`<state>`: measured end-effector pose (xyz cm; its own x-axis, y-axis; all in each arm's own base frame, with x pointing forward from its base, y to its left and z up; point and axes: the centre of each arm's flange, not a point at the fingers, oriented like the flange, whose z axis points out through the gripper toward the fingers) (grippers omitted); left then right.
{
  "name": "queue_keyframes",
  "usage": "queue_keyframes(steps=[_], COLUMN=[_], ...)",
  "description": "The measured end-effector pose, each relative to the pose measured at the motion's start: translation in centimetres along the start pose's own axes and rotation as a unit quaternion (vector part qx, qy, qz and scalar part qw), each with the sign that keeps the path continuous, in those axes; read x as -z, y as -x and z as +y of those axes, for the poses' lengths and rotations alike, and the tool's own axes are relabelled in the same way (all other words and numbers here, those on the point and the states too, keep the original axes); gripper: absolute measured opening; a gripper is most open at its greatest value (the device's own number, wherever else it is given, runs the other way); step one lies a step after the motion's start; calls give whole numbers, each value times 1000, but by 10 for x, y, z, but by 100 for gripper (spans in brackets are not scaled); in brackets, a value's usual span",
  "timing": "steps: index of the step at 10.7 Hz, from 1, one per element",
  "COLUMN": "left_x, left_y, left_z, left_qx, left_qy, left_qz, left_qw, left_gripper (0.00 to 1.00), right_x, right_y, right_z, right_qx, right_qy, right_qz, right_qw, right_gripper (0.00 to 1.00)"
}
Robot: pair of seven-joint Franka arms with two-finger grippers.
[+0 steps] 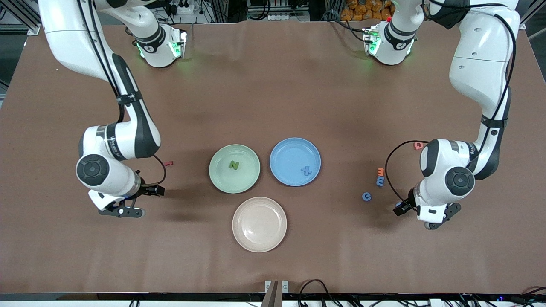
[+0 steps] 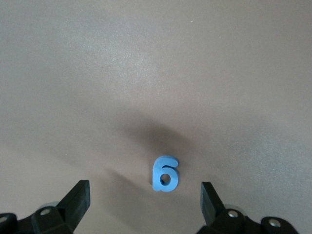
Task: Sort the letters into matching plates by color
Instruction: 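Grasp the blue 6 with the left gripper while the right gripper reaches the b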
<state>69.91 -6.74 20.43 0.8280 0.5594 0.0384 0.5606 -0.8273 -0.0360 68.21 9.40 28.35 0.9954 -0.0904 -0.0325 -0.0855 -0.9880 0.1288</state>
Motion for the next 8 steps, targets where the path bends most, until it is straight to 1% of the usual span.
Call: queue_keyframes(steps=[8], left_x=[0], left_y=[0], left_z=[0], left_qx=[8], left_qy=[0], left_qz=[0], left_qw=[1000], left_gripper=[100], right_x=[-8], right_y=[-14], right_z=[86], right_qx=[-66], right_qy=[-7], right_qz=[-8], right_qw=[998], right_gripper=[100])
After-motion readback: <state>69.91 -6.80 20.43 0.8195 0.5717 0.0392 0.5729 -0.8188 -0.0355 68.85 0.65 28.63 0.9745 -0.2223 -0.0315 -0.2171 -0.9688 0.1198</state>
